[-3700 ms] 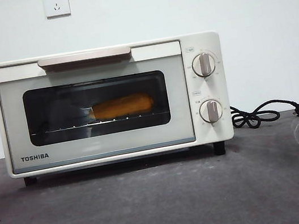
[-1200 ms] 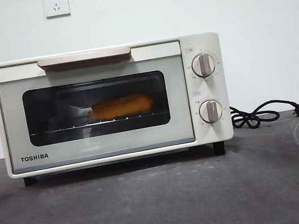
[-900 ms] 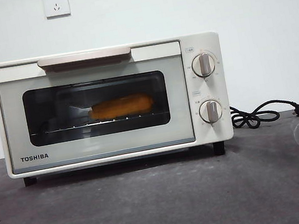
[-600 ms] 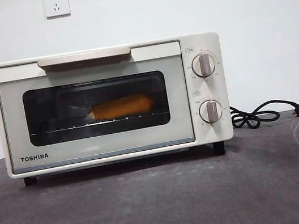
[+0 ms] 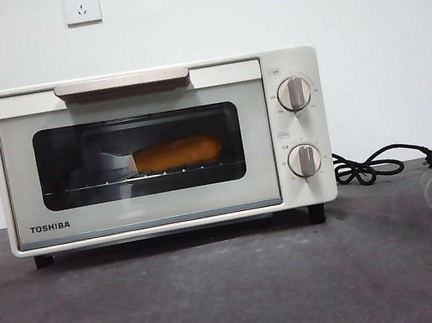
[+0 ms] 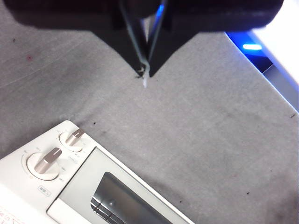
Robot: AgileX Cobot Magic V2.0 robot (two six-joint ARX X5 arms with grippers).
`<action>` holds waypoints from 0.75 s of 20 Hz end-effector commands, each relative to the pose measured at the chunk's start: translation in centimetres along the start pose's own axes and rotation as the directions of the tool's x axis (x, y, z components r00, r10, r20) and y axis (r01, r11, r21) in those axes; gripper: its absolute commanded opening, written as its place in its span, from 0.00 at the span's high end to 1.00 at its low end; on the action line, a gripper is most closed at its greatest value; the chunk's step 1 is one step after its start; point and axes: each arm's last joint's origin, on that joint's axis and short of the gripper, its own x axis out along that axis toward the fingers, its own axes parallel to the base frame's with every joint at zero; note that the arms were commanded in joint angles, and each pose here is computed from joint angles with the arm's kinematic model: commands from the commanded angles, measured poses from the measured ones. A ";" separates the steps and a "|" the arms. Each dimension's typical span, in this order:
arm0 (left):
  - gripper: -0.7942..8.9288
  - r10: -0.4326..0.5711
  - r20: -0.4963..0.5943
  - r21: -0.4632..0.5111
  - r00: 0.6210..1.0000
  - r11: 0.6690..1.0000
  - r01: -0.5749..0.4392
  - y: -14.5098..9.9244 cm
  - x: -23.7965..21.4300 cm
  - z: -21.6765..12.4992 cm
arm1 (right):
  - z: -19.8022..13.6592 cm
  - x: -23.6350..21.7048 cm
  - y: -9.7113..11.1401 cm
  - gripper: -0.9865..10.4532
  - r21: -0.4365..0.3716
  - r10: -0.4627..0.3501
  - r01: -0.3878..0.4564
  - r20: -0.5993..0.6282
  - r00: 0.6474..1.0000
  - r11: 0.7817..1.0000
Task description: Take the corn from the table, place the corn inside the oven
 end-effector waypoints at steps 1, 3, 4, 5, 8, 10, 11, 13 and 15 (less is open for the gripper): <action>0.92 0.003 0.003 0.010 1.000 1.000 -0.003 0.0 0.1 -0.1 | 0.1 0.0 0.0 0.92 0.008 -0.004 0.004 0.009 1.000 1.000; 0.92 0.003 0.003 0.010 1.000 1.000 -0.003 0.0 0.1 -0.1 | 0.1 0.0 0.0 0.92 0.008 -0.004 0.004 0.009 1.000 1.000; 0.92 0.003 0.003 0.010 1.000 1.000 -0.003 0.0 0.1 -0.1 | 0.1 0.0 0.0 0.92 0.008 -0.004 0.004 0.008 1.000 1.000; 0.92 0.003 0.003 0.010 1.000 1.000 -0.003 0.0 0.1 -0.1 | 0.1 0.0 0.0 0.92 0.008 -0.004 0.004 0.008 1.000 1.000; 0.92 0.003 0.003 0.010 1.000 1.000 -0.003 0.0 0.1 -0.1 | 0.1 0.0 0.0 0.92 0.008 -0.004 0.004 0.008 1.000 1.000; 0.92 0.003 0.003 0.010 1.000 1.000 -0.003 0.0 0.1 -0.1 | 0.2 0.0 0.0 0.92 -0.015 -0.007 0.008 0.014 1.000 1.000; 0.92 0.003 0.003 0.010 1.000 1.000 -0.003 0.0 0.1 -0.1 | 0.4 0.0 -0.1 0.92 -0.057 -0.032 0.034 0.034 0.999 0.998; 0.92 0.003 0.003 0.010 1.000 1.000 -0.003 0.0 0.1 -0.1 | 1.3 0.0 -1.0 0.92 -0.025 -0.168 0.172 0.130 0.977 0.985; 0.92 0.003 0.003 0.010 1.000 1.000 -0.003 0.0 0.1 -0.1 | 1.9 -0.5 -3.4 0.92 0.098 -0.324 0.309 0.214 0.922 0.946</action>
